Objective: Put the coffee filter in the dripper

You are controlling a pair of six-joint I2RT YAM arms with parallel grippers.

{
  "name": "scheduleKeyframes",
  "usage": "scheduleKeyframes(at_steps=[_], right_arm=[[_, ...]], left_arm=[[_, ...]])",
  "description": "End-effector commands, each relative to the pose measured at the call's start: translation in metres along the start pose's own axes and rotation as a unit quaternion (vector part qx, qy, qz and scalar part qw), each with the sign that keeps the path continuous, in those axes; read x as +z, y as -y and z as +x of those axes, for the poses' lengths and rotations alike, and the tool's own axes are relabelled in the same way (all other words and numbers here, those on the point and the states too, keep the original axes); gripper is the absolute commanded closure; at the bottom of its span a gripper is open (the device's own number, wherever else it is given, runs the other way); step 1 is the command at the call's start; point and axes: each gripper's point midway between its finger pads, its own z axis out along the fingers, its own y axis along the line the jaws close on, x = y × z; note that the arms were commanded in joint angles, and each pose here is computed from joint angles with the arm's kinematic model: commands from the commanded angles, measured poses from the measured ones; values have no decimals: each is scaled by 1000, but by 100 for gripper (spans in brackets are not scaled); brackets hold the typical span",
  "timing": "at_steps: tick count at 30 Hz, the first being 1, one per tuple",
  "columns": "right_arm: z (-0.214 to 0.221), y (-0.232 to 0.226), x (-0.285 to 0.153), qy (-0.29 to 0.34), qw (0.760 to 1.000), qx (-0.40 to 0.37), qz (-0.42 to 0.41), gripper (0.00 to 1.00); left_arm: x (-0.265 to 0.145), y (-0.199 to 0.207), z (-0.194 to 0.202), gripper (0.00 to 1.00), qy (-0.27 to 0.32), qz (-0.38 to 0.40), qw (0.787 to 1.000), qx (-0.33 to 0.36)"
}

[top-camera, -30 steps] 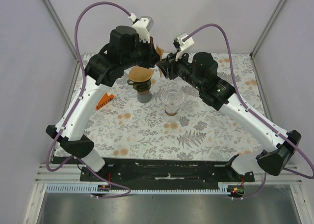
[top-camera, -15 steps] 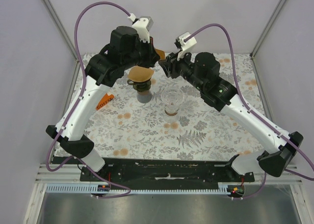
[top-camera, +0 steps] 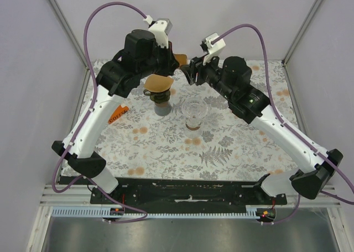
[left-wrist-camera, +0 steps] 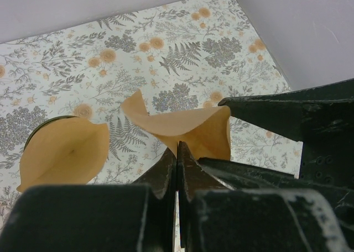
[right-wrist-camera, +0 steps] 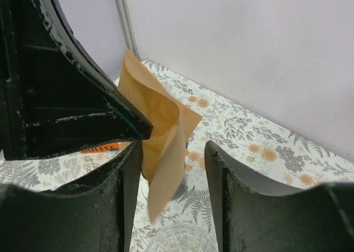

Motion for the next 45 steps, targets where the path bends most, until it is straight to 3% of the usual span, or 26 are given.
scheduleKeyframes(at_steps=[1, 5, 19, 23, 26, 31, 35, 37, 41, 45], right_arm=[[-42, 6, -4, 52, 999, 13, -2, 48], [-35, 8, 4, 41, 999, 17, -2, 55], [-8, 8, 32, 16, 1000, -3, -6, 51], [-3, 19, 41, 12, 999, -24, 22, 67], [-4, 35, 37, 14, 998, -35, 58, 82], [-7, 59, 24, 14, 992, -53, 109, 100], [-8, 52, 23, 17, 995, -42, 92, 100], [-3, 44, 27, 11, 997, -30, 75, 100], [1, 32, 32, 4, 999, -14, 48, 100], [-2, 28, 32, 7, 999, 13, 39, 100]], left_arm=[[-6, -2, -9, 98, 18, -4, 1000, 16], [-6, -1, -9, 98, 19, -2, 1000, 17], [-1, -1, -14, 98, 24, -3, 1000, 20], [3, -6, -13, 98, 24, -13, 999, 34], [6, -27, -13, 98, 30, -62, 995, 70], [12, -49, -7, 98, 22, -111, 987, 119], [20, -55, -2, 98, 16, -120, 984, 134], [24, -49, 0, 93, 16, -105, 986, 128], [28, -33, -6, 64, 29, -66, 991, 113], [31, -26, -6, 53, 28, -48, 992, 110]])
